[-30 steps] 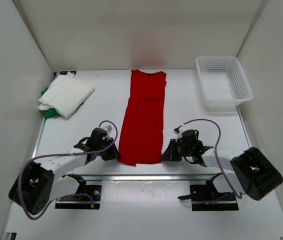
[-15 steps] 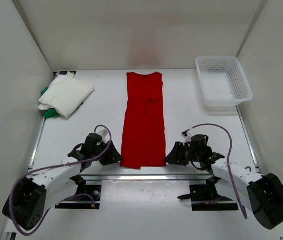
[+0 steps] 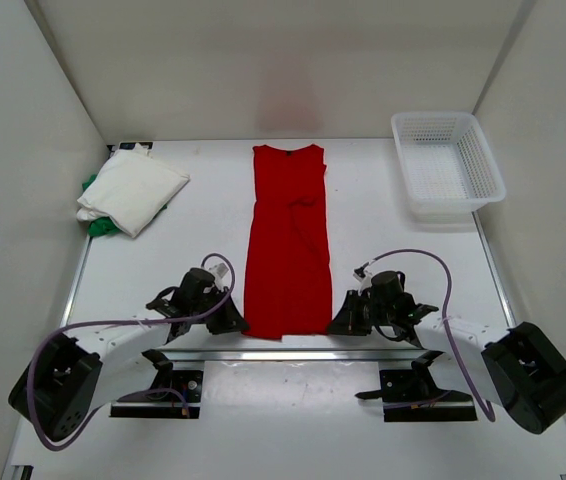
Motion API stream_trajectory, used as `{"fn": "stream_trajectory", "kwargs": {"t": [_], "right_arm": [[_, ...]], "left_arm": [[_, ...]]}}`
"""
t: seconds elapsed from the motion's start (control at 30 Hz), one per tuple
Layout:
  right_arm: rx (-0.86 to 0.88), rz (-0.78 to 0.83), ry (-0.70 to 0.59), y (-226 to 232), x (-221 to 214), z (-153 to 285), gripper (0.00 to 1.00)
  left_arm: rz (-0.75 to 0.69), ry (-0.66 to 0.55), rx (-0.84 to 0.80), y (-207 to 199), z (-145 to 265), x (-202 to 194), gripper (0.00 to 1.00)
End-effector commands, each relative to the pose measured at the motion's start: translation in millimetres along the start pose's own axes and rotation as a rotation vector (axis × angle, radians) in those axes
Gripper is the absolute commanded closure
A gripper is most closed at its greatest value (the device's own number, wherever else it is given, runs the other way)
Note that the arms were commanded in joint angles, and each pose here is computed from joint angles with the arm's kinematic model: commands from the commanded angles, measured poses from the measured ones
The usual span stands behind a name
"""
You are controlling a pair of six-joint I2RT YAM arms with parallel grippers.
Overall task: Fold and stack the t-shirts
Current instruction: Grab the bottom of the folded rectangular tshirt with both arms, then fold the folded rectangular tshirt in 1/3 of the way
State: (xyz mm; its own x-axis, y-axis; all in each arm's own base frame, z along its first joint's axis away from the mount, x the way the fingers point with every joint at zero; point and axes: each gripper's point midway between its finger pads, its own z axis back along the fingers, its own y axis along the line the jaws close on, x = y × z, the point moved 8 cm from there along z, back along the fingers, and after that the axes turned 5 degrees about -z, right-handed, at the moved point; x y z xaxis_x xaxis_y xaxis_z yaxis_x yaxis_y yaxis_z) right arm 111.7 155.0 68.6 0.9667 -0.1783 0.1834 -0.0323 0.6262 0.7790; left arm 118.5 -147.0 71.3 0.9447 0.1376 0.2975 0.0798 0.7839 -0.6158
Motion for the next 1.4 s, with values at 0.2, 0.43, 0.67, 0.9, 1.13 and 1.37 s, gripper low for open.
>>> {"fn": "stream_trajectory", "kwargs": {"t": [0.2,0.43,0.67,0.9,1.13,1.37], "right_arm": [[-0.018,0.052,0.031,18,1,13,1.00],[-0.011,0.200,-0.150,61,100,34,1.00],[-0.060,0.229,-0.305,74,197,28,0.99],[-0.035,0.186,-0.322,60,256,11,1.00],[-0.044,0.170,-0.309,45,288,-10,1.00],[-0.088,0.171,-0.265,34,305,-32,1.00]], "left_arm": [[-0.022,-0.016,-0.029,-18,33,20,1.00],[-0.094,-0.121,-0.047,-67,37,91,1.00],[-0.055,-0.307,0.023,-69,25,173,1.00],[-0.066,-0.334,0.069,-74,-8,236,1.00],[-0.048,-0.310,0.116,-58,-41,264,1.00],[-0.019,-0.325,0.143,-43,-55,278,1.00]]}}
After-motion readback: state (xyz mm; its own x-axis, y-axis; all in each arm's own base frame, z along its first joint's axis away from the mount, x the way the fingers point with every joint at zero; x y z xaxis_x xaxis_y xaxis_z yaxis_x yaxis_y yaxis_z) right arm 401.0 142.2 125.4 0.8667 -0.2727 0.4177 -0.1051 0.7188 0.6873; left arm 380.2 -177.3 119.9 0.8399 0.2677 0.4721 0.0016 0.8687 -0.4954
